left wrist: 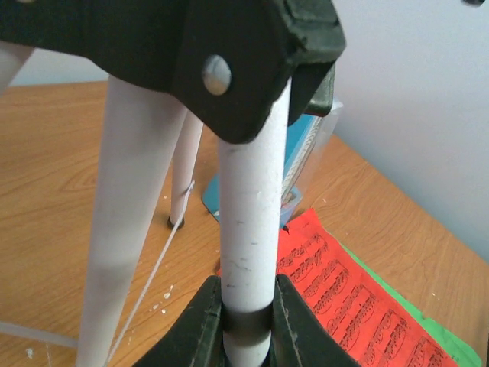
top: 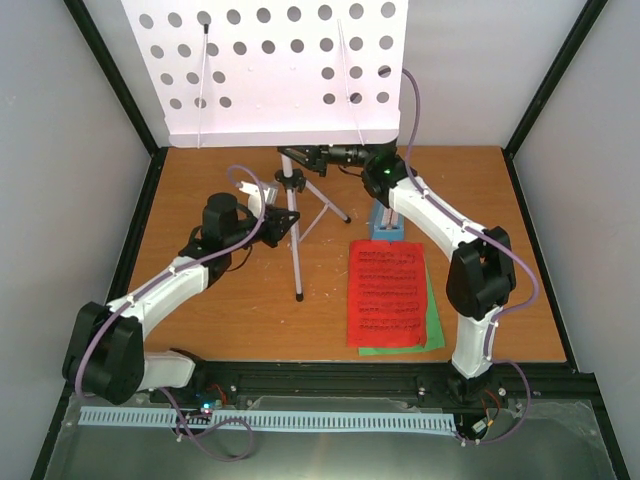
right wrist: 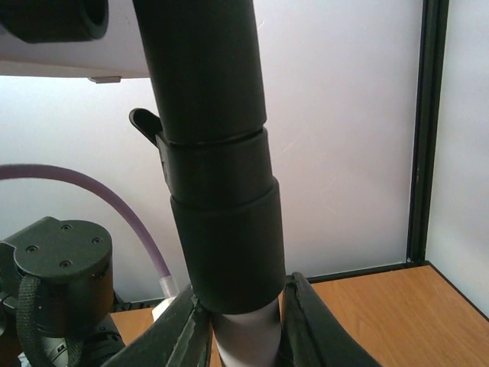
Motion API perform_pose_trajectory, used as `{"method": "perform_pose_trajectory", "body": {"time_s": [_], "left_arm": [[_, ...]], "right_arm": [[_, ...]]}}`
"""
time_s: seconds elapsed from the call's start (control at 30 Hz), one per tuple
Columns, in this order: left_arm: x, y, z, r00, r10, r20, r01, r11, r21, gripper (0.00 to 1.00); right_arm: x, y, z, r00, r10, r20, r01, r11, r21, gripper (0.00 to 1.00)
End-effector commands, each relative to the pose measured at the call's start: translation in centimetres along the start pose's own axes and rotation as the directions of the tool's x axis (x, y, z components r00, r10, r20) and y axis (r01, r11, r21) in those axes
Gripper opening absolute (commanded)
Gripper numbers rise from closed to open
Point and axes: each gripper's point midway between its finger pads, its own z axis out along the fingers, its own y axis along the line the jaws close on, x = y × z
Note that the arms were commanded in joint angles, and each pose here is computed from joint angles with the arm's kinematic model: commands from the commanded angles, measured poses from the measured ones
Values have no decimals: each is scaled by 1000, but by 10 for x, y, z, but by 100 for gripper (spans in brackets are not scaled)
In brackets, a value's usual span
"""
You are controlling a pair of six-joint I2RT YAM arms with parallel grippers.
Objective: Pack up the instrument practice props
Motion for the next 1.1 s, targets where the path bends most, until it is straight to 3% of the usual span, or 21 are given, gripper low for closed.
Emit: {"method": "perform_pose_trajectory", "body": {"time_s": [0.0,0.37,0.6,0.83,1.07], "left_arm": [[-88,-30,-30,937,184,297,-189,982,-9,0],[-128,-59,-71,855,293,427,-300,953,-54,0],[-144,-74,-81,851,282,444,-302,953,-28,0],[-131,-74,-71,928,97,360,-133,988,77,0],[-115,-74,-65,945,-138,297,83,978,191,0]], "right_arm": [[6,40,15,994,102,-45,-106,988,-108,3],[19,49,26,989,136,-55,-142,981,-129,3],[26,43,25,983,169,-64,-174,982,-78,3],[55,30,22,957,274,-91,-275,962,3,3],[111,16,36,878,454,-154,-441,891,111,3]]}}
